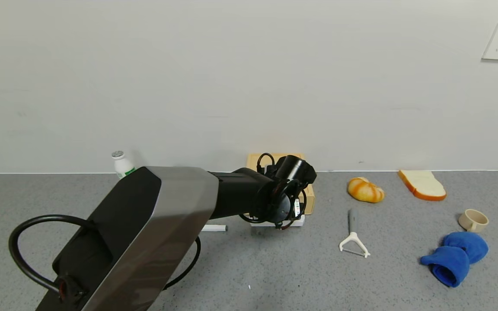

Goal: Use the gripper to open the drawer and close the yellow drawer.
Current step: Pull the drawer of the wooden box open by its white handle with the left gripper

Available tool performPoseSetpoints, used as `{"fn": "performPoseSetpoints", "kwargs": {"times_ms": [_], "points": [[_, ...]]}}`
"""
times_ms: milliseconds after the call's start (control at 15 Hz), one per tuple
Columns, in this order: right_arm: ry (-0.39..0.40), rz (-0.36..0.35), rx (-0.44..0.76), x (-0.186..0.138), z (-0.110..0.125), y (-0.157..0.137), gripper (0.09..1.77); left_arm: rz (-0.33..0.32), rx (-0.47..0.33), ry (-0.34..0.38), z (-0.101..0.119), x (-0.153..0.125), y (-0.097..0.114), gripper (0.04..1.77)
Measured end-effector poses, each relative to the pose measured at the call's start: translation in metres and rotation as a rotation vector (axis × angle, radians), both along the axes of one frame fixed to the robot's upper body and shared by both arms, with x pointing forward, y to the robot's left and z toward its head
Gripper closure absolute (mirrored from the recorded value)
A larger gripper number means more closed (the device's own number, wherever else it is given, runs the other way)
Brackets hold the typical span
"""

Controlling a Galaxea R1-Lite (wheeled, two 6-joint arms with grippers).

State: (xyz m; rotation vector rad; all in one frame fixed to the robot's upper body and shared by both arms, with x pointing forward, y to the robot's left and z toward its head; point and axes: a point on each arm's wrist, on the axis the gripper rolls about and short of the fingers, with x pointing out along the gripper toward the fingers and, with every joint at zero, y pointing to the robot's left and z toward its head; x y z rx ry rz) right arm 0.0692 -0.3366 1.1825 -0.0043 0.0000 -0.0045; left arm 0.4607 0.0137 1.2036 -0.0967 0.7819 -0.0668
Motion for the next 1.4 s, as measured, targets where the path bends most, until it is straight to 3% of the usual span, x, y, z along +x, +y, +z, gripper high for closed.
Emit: {"fn": "performPoseSetpoints", "kwargs": {"times_ms": [800,1400], "points": [[0.000,0.000,0.000,0.000,0.000,0.000,0.15,-0.013,0.041,0.043,-0.011,-0.004,-0.002,0.09],[0.000,0.000,0.000,0.000,0.000,0.000,0.15,-0.056,0.094,0.155,-0.010,-0.021,-0.002,0.09]]}}
